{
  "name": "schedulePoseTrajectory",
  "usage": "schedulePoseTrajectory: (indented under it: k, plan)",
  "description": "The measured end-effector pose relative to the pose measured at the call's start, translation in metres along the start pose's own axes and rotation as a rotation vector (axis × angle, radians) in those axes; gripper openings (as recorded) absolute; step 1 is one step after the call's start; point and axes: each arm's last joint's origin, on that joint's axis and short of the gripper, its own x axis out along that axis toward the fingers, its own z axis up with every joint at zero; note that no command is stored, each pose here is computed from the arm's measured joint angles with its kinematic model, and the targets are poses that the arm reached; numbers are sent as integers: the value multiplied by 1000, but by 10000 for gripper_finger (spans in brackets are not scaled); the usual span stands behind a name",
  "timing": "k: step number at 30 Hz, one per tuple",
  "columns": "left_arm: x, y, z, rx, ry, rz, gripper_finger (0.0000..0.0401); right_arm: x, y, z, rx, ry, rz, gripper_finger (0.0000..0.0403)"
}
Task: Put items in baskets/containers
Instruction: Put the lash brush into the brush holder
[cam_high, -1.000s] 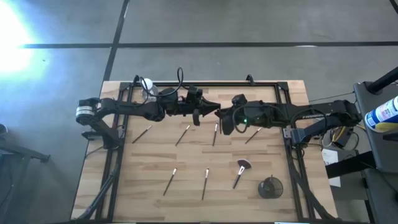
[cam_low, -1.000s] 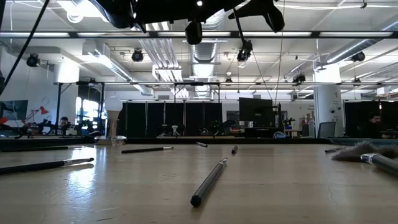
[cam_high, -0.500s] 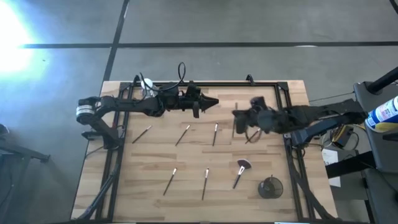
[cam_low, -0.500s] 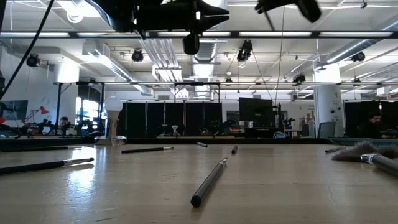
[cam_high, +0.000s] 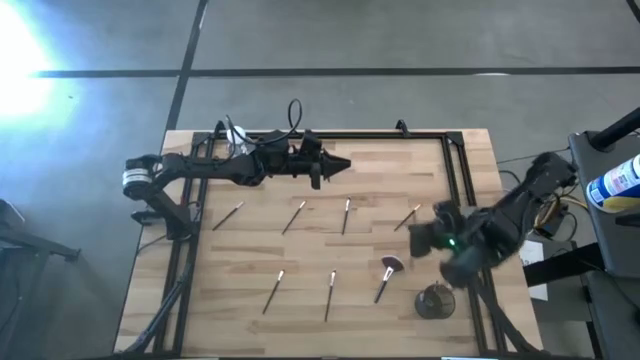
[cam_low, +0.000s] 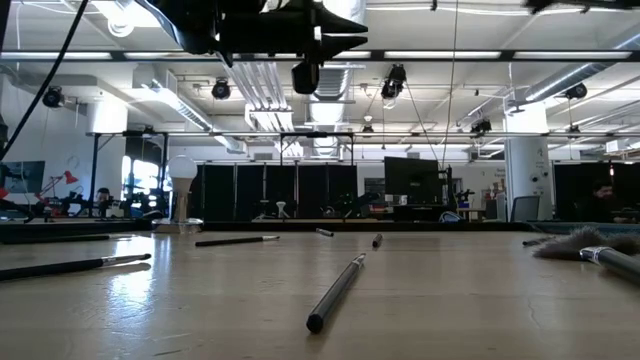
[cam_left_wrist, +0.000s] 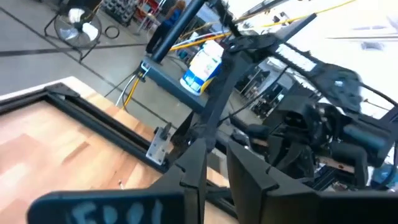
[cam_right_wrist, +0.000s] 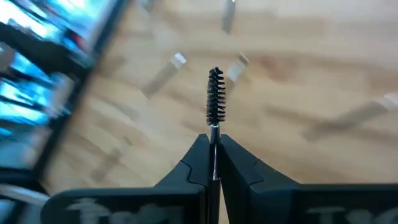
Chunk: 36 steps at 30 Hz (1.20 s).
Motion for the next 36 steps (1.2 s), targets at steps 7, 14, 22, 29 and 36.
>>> schedulePoseTrajectory:
  k: [7, 14, 22, 29, 36]
  plan:
    - [0, 1, -1, 14, 12, 9, 55, -24, -9, -44, -185, 41, -113, 12]
    - [0, 2, -3, 9, 27, 21, 55, -19, -14, -87, -368, 8, -128, 12]
    - [0, 2, -3, 11, 28, 20, 55, -9, -21, -126, -519, -21, -170, 12]
    - [0, 2, -3, 13, 28, 19, 55, -3, -26, -152, -568, -21, -162, 12]
    - [0, 3, -4, 44, 22, 42, 55, -5, -30, -156, -592, -11, -162, 13]
